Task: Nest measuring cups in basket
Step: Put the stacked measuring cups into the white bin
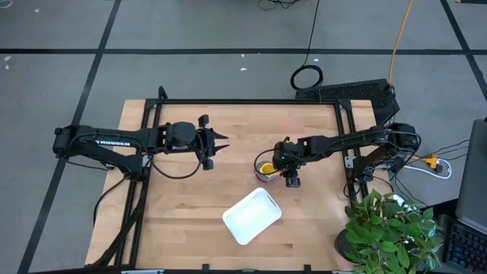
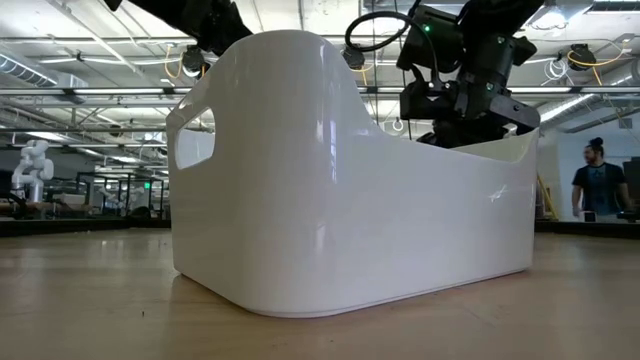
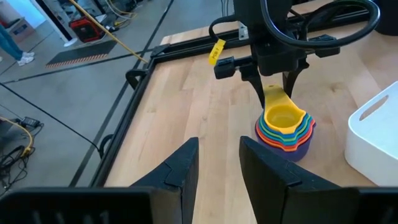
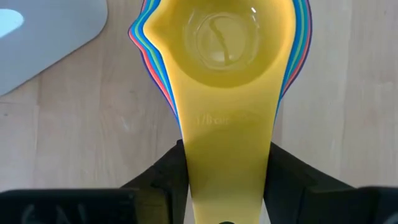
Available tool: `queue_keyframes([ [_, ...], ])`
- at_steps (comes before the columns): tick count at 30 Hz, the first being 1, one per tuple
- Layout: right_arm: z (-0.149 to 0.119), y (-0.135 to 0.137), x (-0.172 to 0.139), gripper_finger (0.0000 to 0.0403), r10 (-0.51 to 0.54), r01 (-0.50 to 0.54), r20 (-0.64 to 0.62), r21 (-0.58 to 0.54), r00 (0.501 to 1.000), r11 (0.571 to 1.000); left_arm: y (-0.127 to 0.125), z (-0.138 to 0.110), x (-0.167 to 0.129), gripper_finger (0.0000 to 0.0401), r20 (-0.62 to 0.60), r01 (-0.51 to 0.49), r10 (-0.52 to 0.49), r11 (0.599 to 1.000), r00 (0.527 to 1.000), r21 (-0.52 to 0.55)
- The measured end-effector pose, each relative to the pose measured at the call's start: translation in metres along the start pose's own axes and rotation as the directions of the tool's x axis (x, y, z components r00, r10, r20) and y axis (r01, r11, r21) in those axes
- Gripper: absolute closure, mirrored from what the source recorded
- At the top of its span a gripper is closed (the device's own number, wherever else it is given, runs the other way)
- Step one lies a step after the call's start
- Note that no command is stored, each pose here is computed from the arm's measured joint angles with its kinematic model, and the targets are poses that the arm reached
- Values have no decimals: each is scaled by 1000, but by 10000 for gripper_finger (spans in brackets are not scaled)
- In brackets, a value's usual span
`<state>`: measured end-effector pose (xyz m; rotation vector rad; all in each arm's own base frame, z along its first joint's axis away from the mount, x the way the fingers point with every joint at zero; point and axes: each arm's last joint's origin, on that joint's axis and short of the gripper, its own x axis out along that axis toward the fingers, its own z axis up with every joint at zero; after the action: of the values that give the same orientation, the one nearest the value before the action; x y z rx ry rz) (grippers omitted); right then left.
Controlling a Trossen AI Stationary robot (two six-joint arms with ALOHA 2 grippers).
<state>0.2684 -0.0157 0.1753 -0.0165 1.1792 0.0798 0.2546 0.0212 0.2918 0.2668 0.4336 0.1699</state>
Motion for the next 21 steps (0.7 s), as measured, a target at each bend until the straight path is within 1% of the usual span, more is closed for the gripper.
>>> queue_keyframes([
  [6, 0, -2, -1, 264, 1, -1, 2, 10, 1000, 1000, 0, 0, 0, 281, 0, 0, 0, 1000, 1000, -4],
  [16, 0, -6, -4, 264, 42, -43, 23, 25, 999, 999, 0, 0, 0, 281, 0, 0, 0, 1000, 1000, -7],
  [21, 0, -6, -6, 264, 43, -44, 28, 23, 999, 999, 0, 0, 0, 281, -1, 0, 0, 1000, 1000, -7],
])
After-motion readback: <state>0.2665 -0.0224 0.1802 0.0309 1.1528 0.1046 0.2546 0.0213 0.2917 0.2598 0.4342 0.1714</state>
